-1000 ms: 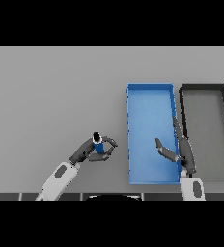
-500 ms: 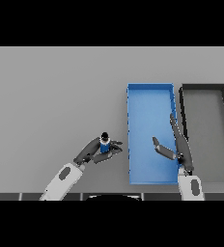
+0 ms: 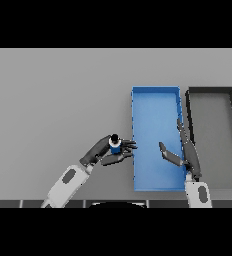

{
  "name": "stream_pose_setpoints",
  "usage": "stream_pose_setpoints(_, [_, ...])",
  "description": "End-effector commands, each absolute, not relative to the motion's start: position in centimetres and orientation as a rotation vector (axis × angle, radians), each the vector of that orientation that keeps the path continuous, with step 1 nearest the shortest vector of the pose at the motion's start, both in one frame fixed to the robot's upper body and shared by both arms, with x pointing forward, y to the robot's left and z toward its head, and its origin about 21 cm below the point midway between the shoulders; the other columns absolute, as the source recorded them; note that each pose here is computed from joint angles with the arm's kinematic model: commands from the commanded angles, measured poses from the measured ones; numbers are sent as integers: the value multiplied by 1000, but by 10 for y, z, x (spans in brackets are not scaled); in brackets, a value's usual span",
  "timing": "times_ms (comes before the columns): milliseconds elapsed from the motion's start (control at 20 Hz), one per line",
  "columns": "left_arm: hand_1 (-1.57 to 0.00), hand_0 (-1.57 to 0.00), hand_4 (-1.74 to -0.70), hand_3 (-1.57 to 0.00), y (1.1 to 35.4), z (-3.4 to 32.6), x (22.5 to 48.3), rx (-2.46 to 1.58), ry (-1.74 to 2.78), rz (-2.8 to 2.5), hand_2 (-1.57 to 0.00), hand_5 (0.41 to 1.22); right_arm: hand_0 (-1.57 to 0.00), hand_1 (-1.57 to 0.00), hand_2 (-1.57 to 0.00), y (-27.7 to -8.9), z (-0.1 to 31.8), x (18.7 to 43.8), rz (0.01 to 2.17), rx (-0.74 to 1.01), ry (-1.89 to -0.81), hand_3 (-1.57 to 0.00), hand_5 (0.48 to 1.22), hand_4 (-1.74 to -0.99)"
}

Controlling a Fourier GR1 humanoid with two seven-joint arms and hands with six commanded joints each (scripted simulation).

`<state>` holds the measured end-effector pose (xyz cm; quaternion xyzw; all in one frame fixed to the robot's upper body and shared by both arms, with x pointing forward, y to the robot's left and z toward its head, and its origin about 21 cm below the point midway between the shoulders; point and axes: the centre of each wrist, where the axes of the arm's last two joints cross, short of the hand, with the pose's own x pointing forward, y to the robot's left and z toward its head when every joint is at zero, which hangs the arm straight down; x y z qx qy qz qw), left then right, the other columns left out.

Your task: Pick up the blue pipe and place it into the blue bin.

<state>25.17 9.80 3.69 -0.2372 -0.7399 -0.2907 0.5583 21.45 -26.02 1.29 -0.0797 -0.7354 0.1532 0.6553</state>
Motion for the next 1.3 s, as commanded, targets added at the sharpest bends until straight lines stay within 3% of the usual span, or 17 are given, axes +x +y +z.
stream_pose_setpoints(0, [-1562,-1560,-1466,-1563,98,43,251,-569,-1754,-692,-1563,1217,1,1,1,-263,13,216,339,-190,-1663,1,644,-1170])
stream_pose_setpoints(200, [-1567,-1566,-1467,-1568,98,49,250,-574,-1744,-719,-1568,1220,1,1,1,-264,15,216,342,-196,-1689,1,643,-1151])
stream_pose_setpoints(400, [-1569,-1569,-1466,-1570,95,47,251,-560,-1726,-726,-1570,1220,1,1,1,-258,15,198,314,-249,-1681,1,643,-1138])
stream_pose_setpoints(500, [-1570,-1570,-1466,-1570,94,47,251,-556,-1731,-730,-1570,1220,1,1,1,-254,18,190,286,-290,-1668,1,643,-1188])
stream_pose_setpoints(650, [-1570,-1570,-1467,-1571,96,46,249,-566,-1732,-739,-1571,1220,1,1,-20,-252,24,182,273,-298,-1699,1,642,-1187])
stream_pose_setpoints(750, [-1571,-1571,-1467,-1571,93,47,253,-568,-1719,-742,-1571,1221,1,-12,-67,-251,37,184,226,-104,-1786,0,641,-1198])
stream_pose_setpoints(850, [-1571,-1571,-1467,-1571,94,48,253,-574,-1725,-743,-1571,1221,1,-25,-106,-258,59,185,262,62,-1784,-1,609,-1209])
stream_pose_setpoints(1000, [-1571,-1571,-1467,-1571,94,48,250,-583,-1720,-738,-1571,1221,1,-18,-117,-254,94,198,402,251,-1774,0,588,-1228])
stream_pose_setpoints(1250, [-1571,-1571,-1467,-1571,94,50,250,-570,-1722,-764,-1571,1221,1,-5,-90,-236,143,217,642,342,-1730,1,558,-1270])
